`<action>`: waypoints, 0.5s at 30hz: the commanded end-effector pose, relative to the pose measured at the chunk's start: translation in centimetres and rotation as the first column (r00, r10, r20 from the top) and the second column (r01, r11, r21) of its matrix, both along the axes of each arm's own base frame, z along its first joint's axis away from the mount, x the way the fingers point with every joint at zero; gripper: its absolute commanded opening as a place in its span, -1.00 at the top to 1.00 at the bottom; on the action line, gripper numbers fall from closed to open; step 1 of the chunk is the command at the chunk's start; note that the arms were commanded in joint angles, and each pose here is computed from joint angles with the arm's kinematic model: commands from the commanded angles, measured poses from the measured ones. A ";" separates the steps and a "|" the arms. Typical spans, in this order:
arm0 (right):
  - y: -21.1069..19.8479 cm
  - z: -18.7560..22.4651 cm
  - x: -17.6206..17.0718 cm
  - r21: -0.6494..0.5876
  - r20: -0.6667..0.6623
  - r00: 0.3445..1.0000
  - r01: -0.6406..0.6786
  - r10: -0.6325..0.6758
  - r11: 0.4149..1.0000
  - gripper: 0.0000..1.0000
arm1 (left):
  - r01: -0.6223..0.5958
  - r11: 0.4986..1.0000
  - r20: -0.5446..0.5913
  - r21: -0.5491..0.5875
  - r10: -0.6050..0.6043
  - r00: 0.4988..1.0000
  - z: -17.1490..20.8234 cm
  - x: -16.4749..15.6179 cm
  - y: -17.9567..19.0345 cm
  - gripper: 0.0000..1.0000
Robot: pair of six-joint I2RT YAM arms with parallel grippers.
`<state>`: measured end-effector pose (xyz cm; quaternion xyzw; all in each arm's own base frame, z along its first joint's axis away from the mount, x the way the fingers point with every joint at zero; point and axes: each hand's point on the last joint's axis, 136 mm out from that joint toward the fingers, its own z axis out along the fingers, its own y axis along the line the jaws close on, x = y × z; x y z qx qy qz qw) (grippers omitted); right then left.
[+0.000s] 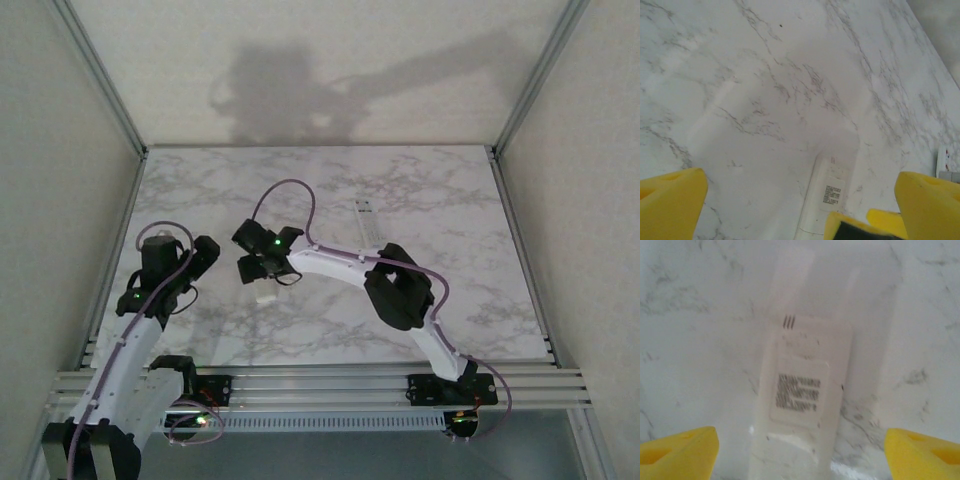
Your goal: Load the batteries into the remote control
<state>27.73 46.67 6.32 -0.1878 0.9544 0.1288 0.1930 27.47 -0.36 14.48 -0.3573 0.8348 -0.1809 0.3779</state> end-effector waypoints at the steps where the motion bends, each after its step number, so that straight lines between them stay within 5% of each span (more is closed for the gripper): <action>1: -0.7 -2.6 0.4 -0.095 -0.026 0.998 0.047 -0.049 0.994 -0.74 | -0.050 0.998 0.022 0.024 0.050 0.999 1.6 -0.3 0.9 -0.91; 5: -0.4 -4.2 0.3 -0.116 -0.055 0.997 0.050 -0.057 0.992 -0.70 | -0.050 0.998 0.033 0.032 0.049 0.998 2.1 -0.4 0.9 -0.91; 10: -0.3 -5.3 -0.2 -0.120 -0.086 0.995 0.032 -0.042 0.992 -0.32 | -0.039 0.999 0.035 0.025 0.038 0.999 2.1 -0.3 0.7 -0.91; 15: 1.5 -2.0 -0.6 0.071 -0.091 0.996 -0.016 0.022 0.997 0.01 | 0.053 0.999 0.000 -0.012 -0.053 0.999 1.7 0.0 -0.9 -0.89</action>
